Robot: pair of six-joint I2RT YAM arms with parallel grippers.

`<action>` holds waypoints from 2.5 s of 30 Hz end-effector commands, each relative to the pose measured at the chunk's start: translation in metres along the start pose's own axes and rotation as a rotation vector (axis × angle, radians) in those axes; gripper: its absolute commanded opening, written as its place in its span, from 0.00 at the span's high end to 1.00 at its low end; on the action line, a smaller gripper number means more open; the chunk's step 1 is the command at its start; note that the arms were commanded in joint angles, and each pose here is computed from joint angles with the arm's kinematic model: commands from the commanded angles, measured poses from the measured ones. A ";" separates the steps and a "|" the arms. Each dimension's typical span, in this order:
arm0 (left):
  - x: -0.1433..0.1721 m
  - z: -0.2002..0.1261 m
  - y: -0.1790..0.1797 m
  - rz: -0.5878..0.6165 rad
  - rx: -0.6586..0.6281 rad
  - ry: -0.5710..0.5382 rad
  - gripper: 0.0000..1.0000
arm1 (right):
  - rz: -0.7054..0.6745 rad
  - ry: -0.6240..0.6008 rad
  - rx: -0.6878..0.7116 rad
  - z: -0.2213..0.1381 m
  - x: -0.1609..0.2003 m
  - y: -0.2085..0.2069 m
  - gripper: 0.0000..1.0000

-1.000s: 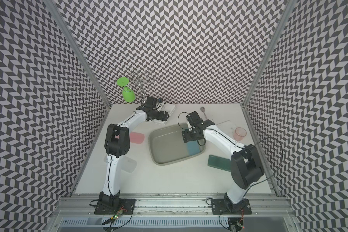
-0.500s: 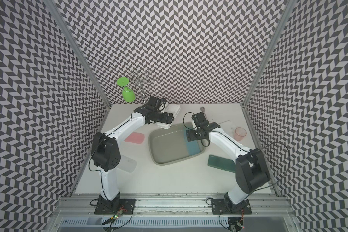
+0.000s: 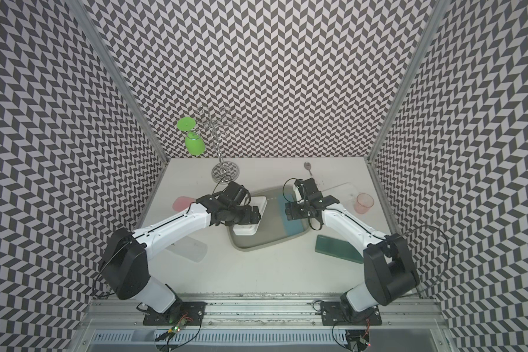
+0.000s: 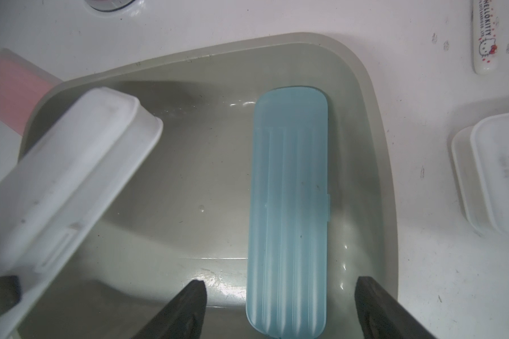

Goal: Put the pencil case into the storage box
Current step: Pick up the pencil case from the center of the board, then place the pencil case at the storage box.

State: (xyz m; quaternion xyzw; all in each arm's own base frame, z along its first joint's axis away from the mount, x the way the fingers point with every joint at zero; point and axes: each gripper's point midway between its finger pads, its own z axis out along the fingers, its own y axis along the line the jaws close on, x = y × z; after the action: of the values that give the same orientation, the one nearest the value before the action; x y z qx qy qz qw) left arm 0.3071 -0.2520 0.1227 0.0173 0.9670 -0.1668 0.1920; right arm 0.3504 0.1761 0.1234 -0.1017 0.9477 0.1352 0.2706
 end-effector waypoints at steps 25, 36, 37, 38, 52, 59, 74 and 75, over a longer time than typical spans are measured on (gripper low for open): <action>-0.007 0.050 -0.044 0.008 -0.013 0.092 0.00 | -0.015 -0.075 -0.081 -0.004 -0.023 0.012 0.16; 0.026 0.089 -0.036 0.006 0.021 0.180 0.00 | -0.070 -0.043 -0.585 0.008 -0.044 0.096 0.44; 0.026 0.090 -0.037 0.010 0.021 0.179 0.00 | -0.059 -0.022 -0.620 0.012 -0.042 0.100 0.44; 0.026 0.090 -0.037 0.015 0.022 0.179 0.00 | -0.055 -0.009 -0.662 0.014 -0.042 0.106 0.46; 0.015 0.077 -0.039 0.038 0.017 0.130 0.00 | 0.027 0.268 -0.711 0.075 0.023 0.096 0.68; 0.021 0.066 -0.033 0.064 -0.008 0.159 0.00 | 0.041 0.329 -0.610 0.103 0.039 0.074 0.70; -0.013 0.026 -0.073 0.186 0.108 0.077 0.00 | 0.054 0.267 -0.557 0.094 -0.013 0.048 0.70; -0.016 0.024 -0.076 0.199 0.117 0.062 0.00 | 0.052 0.255 -0.573 0.087 -0.020 0.052 0.70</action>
State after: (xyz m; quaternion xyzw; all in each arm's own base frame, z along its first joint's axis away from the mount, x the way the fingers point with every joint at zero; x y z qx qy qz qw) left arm 0.3217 -0.2984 0.0561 0.0710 0.9830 -0.1192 0.1205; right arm 0.3556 0.2995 0.1063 -0.1972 0.8512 0.4829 0.0586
